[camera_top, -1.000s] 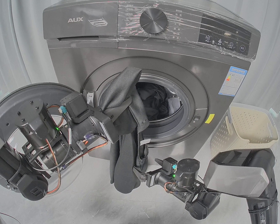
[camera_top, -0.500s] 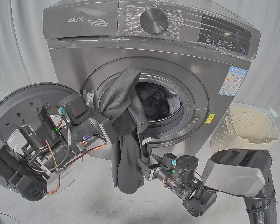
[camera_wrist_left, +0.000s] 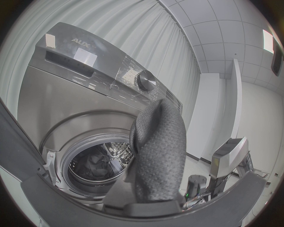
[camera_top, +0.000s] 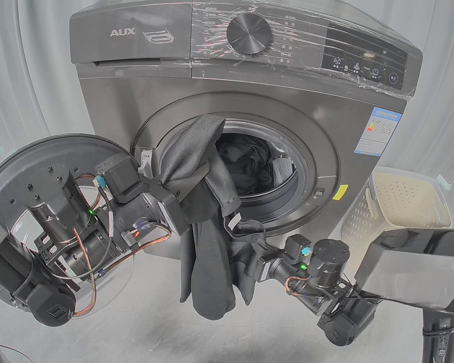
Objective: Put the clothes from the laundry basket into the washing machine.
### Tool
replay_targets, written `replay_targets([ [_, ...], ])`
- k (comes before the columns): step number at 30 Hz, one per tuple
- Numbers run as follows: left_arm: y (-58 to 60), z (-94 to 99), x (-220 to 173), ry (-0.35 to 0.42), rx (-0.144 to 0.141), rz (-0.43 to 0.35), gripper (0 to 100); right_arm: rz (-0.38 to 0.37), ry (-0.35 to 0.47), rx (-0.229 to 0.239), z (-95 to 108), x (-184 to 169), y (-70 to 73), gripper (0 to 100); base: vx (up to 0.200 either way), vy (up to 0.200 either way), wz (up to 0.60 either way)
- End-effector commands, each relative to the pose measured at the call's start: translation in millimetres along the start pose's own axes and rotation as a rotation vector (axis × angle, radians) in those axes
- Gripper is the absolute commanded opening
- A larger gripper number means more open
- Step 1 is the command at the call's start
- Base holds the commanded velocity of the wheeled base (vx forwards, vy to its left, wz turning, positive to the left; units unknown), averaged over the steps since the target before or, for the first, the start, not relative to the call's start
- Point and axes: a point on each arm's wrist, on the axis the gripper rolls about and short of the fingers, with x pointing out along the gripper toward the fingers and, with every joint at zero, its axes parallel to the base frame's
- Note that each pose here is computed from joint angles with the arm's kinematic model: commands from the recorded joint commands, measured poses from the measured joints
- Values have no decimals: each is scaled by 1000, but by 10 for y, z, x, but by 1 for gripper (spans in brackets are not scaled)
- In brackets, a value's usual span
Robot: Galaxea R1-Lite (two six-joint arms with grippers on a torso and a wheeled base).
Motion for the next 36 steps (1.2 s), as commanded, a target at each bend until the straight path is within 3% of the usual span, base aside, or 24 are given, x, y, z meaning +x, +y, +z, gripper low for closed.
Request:
replay_targets([
  [1,17,-23,-32,13,-6,13,0,-37,-82,-2,468,-282,-133,0,0,0,0],
  [11,51,73,-147,1,4,24,0,-83,-218,-12,1061,-691,-352,0,0,0,0],
  [17,105,61,-202,15,12,47,0,-61,-288,-17,1312,-917,-327,0,0,0,0],
  [18,162,55,-225,20,16,68,0,-52,-314,-14,1388,-978,-306,0,0,0,0],
  [23,229,12,-300,45,13,98,0,-43,-360,-14,1512,-1029,-281,0,0,0,0],
  [25,260,-2,-311,52,27,110,0,-39,-386,-16,1579,-1029,-271,0,0,0,0],
  [36,267,41,-348,42,38,117,0,-35,-440,-17,1713,-1068,-225,0,0,0,0],
])
